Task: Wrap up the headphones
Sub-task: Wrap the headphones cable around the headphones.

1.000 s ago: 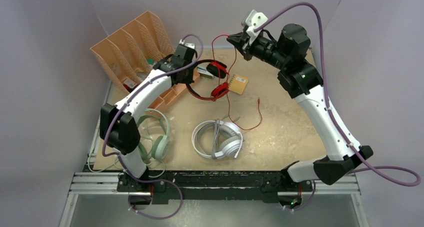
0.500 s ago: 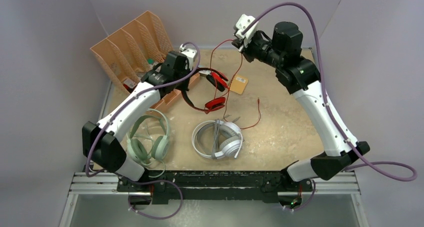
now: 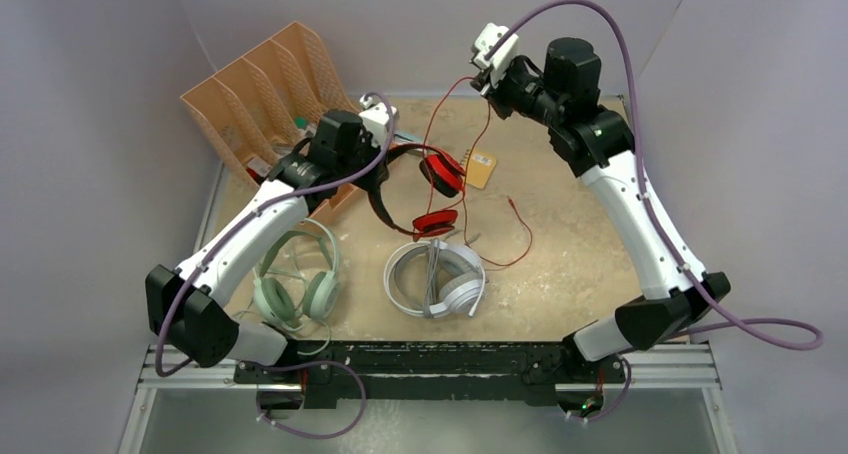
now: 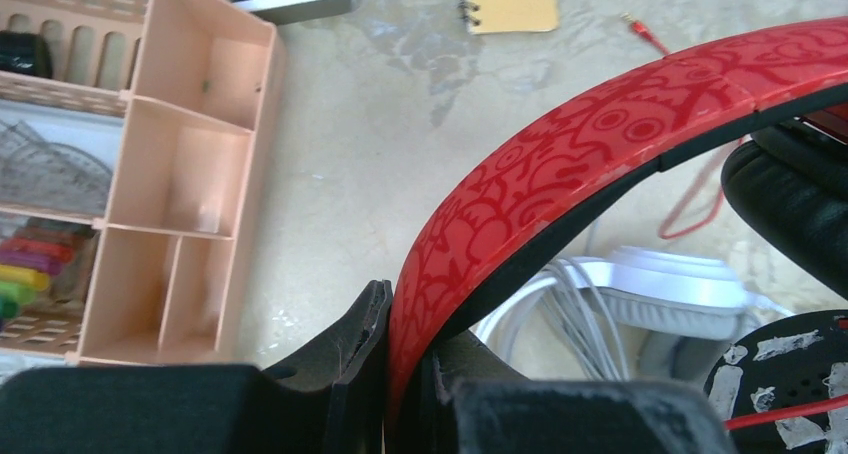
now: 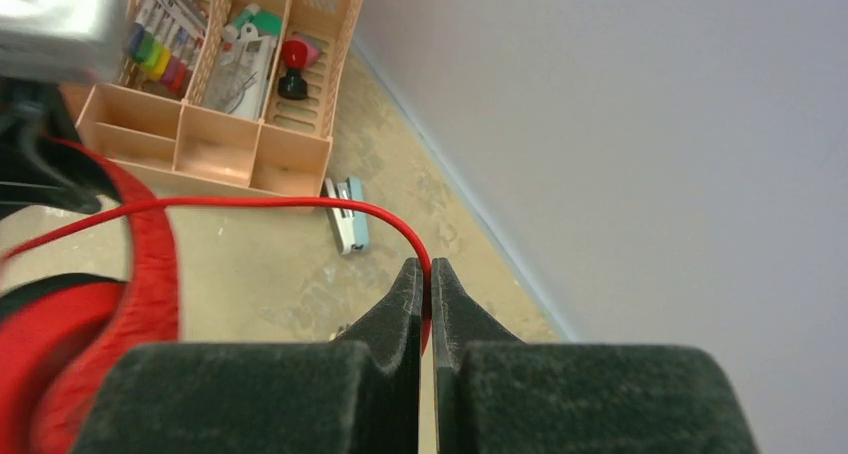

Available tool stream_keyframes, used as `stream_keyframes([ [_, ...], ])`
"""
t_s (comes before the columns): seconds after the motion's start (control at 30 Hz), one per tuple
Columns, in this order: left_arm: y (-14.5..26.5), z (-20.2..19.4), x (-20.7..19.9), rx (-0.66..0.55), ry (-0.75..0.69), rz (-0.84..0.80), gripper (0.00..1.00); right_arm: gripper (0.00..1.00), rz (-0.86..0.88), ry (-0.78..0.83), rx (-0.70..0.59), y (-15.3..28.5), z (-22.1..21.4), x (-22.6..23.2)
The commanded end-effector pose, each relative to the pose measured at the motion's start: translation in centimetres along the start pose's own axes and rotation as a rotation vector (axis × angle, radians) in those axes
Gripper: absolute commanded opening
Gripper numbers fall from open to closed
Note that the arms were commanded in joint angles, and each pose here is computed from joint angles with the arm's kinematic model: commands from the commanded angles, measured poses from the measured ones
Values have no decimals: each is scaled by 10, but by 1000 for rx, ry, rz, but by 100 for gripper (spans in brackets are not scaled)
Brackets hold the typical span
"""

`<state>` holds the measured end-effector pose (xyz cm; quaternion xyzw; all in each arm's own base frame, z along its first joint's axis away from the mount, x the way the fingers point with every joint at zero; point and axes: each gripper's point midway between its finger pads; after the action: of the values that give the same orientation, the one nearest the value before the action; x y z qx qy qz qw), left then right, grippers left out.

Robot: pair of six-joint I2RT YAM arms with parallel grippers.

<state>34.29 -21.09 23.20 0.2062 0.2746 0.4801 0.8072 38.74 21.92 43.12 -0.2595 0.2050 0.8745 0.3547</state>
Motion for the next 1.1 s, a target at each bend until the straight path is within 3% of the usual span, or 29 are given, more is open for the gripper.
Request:
stream_keyframes([
  [0.0,44,51,-55,-219,46,-258,0,0,45,-78,-84,-14,-2,-4],
  [0.43,106,120,-113,-361,416,-543,0,0,283,-556,-267,-59,-19,62],
  [0.63,109,144,-106,-375,583,-475,0,0,313,-769,-362,-78,-21,73],
  [0.73,107,151,-104,-375,618,-459,0,0,361,-800,-407,-85,-23,81],
  [1.07,113,178,-101,-425,671,-422,0,29,378,-853,-513,-96,-28,95],
])
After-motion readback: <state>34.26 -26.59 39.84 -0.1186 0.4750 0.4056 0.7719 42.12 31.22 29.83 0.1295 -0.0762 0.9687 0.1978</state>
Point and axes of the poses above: each gripper's point midway between its finger pads, its own y axis back along the fingers, its own x axis along the line the jaws close on, z = x × y, and after that the axes turned 11 degrees about y, right-handed
